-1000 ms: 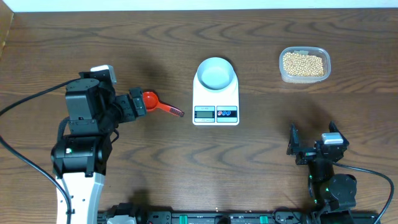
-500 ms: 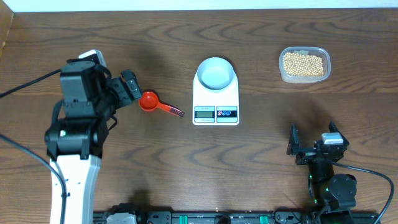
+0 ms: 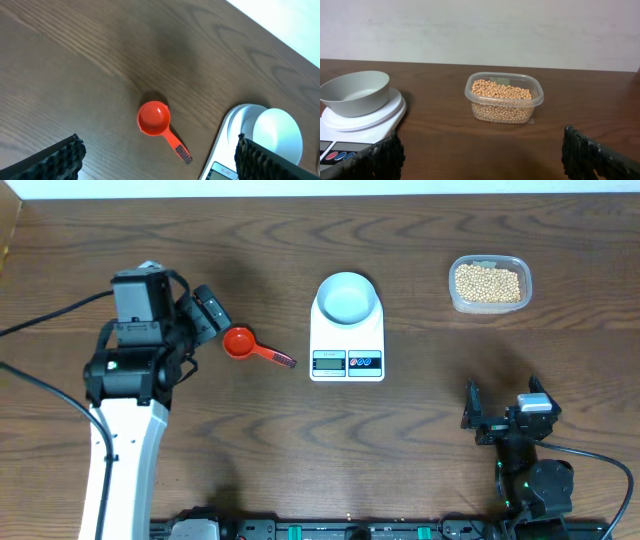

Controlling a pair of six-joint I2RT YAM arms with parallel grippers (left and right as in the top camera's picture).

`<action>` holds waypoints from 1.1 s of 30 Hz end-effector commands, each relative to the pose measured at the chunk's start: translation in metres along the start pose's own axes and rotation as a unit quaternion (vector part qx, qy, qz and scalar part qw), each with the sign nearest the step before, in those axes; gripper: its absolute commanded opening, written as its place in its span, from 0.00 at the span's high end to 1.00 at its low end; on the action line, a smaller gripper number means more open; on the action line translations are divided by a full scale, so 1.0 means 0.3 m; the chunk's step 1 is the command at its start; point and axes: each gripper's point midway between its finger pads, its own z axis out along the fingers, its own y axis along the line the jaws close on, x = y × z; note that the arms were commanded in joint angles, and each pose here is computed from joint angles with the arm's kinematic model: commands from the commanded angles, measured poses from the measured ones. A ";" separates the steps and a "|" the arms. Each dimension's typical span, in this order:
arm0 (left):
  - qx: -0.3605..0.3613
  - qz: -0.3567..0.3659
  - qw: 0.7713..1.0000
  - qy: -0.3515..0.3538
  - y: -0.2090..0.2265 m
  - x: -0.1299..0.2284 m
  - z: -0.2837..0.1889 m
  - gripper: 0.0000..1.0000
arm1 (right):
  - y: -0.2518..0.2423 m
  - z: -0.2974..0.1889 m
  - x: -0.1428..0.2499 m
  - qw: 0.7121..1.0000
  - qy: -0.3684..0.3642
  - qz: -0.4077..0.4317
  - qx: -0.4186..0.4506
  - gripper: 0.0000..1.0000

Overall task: Scoop item into bowl and weigh 50g on scale
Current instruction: 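Lower the open left gripper over the red scoop's bowl, then close the left gripper on the red scoop's rim and lift it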

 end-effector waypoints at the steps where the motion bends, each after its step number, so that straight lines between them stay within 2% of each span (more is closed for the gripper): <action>1: -0.025 -0.014 0.999 -0.024 -0.010 -0.034 -0.008 0.02 | 0.000 -0.001 0.000 1.000 -0.001 -0.006 0.002 0.01; 17: -0.050 -0.025 0.998 0.038 -0.098 0.082 0.203 0.08 | 0.000 -0.001 0.000 1.000 -0.001 -0.006 0.002 0.01; 19: -0.061 -0.033 0.996 0.049 -0.084 0.097 0.225 0.08 | 0.000 -0.001 0.000 1.000 -0.001 -0.006 0.002 0.01; 21: -0.094 -0.095 0.989 0.070 -0.033 0.137 0.260 0.10 | 0.000 -0.001 0.000 1.000 -0.001 -0.006 0.002 0.01; 24: -0.121 -0.133 0.980 0.086 0.020 0.186 0.288 0.15 | 0.000 -0.001 0.000 1.000 -0.001 -0.006 0.002 0.01; 33: -0.137 -0.157 0.973 0.095 0.082 0.283 0.379 0.20 | 0.000 -0.001 0.000 1.000 -0.001 -0.006 0.002 0.01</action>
